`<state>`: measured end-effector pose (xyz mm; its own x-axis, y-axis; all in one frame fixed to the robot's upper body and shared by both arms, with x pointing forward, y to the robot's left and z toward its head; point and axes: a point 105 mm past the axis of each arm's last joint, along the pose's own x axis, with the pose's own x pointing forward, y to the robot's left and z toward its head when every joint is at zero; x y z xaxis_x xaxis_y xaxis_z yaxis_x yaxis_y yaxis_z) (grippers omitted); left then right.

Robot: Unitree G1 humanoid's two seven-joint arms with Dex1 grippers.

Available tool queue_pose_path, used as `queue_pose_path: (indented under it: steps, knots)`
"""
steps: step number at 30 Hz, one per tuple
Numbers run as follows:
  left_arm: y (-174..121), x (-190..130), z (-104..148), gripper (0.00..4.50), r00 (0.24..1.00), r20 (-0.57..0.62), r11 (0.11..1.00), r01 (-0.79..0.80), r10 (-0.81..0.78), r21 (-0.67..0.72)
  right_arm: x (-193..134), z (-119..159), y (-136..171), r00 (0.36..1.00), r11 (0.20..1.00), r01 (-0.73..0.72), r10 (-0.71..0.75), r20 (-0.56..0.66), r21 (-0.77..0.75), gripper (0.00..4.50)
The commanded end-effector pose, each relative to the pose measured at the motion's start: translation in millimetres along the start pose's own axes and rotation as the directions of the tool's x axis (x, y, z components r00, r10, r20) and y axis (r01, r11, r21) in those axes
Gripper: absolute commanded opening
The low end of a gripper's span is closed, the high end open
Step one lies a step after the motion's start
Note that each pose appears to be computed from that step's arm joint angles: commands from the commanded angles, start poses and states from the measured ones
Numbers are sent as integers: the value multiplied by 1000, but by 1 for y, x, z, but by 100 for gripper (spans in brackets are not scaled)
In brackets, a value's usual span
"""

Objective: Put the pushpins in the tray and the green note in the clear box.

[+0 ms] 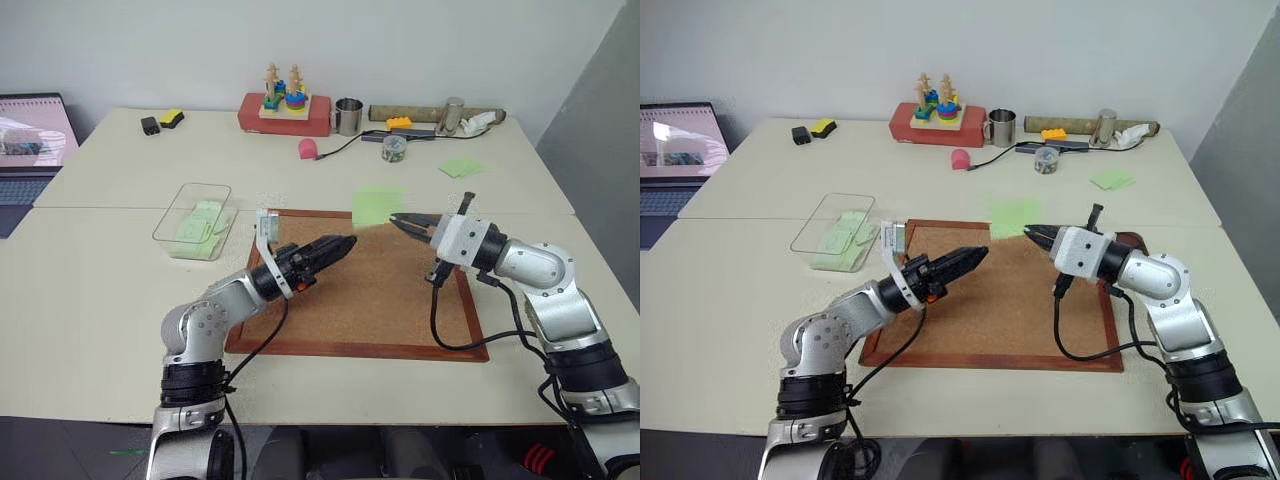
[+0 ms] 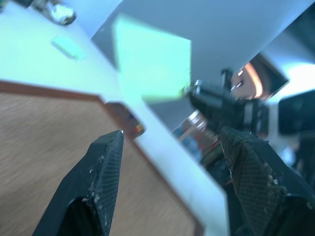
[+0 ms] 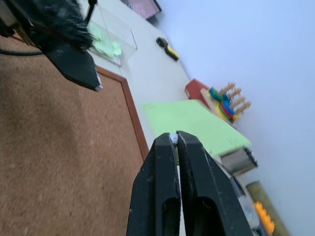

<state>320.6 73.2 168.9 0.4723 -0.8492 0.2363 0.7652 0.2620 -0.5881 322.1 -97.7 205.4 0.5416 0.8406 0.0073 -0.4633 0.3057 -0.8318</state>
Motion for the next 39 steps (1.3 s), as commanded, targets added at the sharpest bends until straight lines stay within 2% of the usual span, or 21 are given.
queue_pose_path:
  steps: [1, 10, 25, 35, 39]
  knots:
    - [-7, 9, 13, 319, 997, 73, 1000, 22, -20, -22, 3, 22, -5, 996, 996, 24, -16, 90, -88, 0]
    - [0, 9, 6, 319, 998, 62, 1000, -12, 13, -23, 8, 30, -1, 992, 997, 13, -4, 126, -72, 0]
    - [-8, 11, -11, 319, 995, -88, 994, 61, -53, 92, 9, 36, 0, 991, 1000, 11, -10, 132, -12, 0]
    - [-1, 17, -6, 319, 996, -78, 991, 51, -41, 125, 10, 39, 2, 991, 1000, 16, -17, 135, 7, 0]
    - [-1, 19, -4, 255, 997, -60, 992, 57, -50, 114, 11, 39, 3, 991, 1000, 19, -20, 136, 15, 0]
